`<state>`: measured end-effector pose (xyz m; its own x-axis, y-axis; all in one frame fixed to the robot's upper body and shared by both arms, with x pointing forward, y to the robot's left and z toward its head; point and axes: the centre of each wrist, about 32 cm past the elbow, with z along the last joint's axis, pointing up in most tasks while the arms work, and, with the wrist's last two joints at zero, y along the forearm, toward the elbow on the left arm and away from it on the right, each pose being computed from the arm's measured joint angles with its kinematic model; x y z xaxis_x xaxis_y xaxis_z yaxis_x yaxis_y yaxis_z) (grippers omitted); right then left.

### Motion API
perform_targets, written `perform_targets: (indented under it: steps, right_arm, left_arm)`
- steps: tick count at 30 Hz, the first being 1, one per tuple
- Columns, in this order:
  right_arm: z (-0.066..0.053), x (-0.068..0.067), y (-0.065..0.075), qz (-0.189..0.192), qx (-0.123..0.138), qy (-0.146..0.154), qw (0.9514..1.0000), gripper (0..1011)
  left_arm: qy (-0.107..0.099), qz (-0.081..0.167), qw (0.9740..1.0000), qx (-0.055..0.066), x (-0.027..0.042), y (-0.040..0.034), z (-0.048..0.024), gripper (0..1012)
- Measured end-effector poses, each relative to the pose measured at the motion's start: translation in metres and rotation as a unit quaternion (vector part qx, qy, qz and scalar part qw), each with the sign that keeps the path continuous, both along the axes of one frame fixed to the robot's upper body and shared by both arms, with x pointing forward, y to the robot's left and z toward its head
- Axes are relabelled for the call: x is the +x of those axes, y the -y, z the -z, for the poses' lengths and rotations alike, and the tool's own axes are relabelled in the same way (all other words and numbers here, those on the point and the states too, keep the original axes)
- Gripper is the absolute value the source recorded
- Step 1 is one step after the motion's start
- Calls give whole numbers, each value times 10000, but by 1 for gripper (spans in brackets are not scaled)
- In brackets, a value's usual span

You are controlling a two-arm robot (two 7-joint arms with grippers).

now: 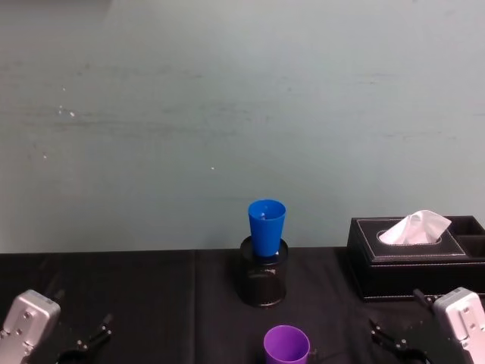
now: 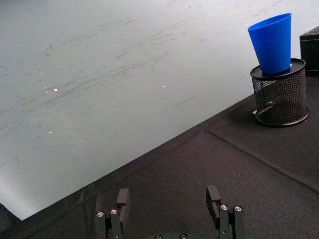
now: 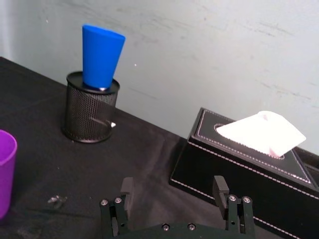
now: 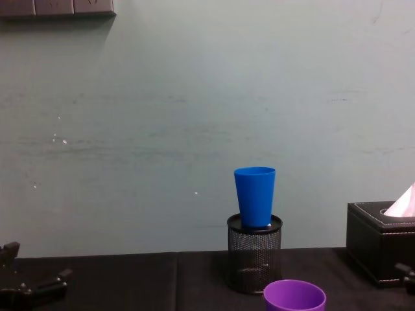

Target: Pick up one cup with a gripper and tap it against the other cup.

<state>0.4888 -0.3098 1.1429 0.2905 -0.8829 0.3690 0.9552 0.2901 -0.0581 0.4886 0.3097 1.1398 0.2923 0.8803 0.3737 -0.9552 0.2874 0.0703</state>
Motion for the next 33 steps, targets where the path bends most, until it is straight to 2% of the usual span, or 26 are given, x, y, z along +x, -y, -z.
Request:
perform_targets:
  steps: [8,15,19,20,25,29,31,33]
  right_arm:
    - [-124,-43,0,-195,152,149,9996,1003]
    - [-175,-123,70,-698,467,-101,9964,1003]
    - [-167,-211,109,-1185,669,-381,9900,1003]
    - [-151,-239,111,-1375,726,-471,9867,1003]
    - [-94,-287,86,-1884,820,-637,9766,1003]
    - [20,-297,36,-2308,862,-804,9658,1003]
    - [76,-283,1,-2435,899,-865,9618,1003]
    - [112,-268,-20,-2491,924,-901,9598,1003]
  left_arm:
    - [0,0,10000,0,0,0,0,1000]
    - [0,0,10000,0,0,0,0,1000]
    - [1,0,10000,0,0,0,0,1000]
    - [0,0,10000,0,0,0,0,1000]
    - [1,0,10000,0,0,0,0,1000]
    - [0,0,10000,0,0,0,0,1000]
    - [1,0,10000,0,0,0,0,1000]
    - [0,0,10000,0,0,0,0,1000]
